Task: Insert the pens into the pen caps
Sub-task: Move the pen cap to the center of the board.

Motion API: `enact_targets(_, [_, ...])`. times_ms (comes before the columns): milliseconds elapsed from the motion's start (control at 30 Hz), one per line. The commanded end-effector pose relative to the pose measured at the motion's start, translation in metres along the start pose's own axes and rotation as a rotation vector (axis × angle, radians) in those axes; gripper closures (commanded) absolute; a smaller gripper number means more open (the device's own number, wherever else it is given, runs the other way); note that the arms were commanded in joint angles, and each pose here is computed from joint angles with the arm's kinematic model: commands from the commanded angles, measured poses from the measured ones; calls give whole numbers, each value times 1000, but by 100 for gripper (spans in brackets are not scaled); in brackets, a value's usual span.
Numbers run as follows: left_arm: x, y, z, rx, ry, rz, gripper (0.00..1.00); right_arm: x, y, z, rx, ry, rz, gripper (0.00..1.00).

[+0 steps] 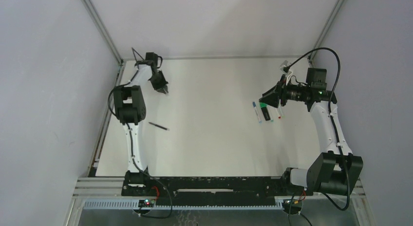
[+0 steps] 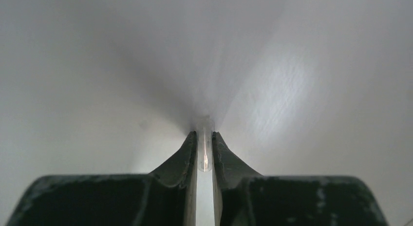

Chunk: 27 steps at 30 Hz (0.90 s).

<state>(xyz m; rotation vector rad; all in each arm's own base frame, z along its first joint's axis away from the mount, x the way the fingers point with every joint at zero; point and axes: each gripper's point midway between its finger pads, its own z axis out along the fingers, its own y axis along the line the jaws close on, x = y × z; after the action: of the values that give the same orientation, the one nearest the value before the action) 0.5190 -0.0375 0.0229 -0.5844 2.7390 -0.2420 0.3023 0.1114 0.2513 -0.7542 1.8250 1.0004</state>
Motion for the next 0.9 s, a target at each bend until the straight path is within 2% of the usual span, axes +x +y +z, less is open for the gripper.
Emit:
enact_targets(0, [64, -34, -28, 36, 67, 144, 84, -7, 12, -5, -28, -23, -41, 49])
enact_targets(200, [151, -47, -37, 67, 89, 226, 84, -6, 13, -4, -34, -21, -38, 49])
enact_targets(367, [198, -58, -38, 91, 105, 285, 82, -3, 10, -4, -32, -13, -29, 49])
enact_targets(500, [212, -66, -37, 109, 111, 304, 78, 0, 8, -3, -24, -5, -27, 49])
enact_targets(633, [213, -73, -44, 120, 88, 326, 68, 3, 7, -3, -21, -4, -27, 48])
enact_targets(733, [208, -76, -56, 130, 39, 335, 56, 3, 7, -2, -23, -5, -25, 48])
enact_targets(867, [198, -82, -84, 175, -67, 340, 52, 4, 8, -1, -29, -4, -23, 48])
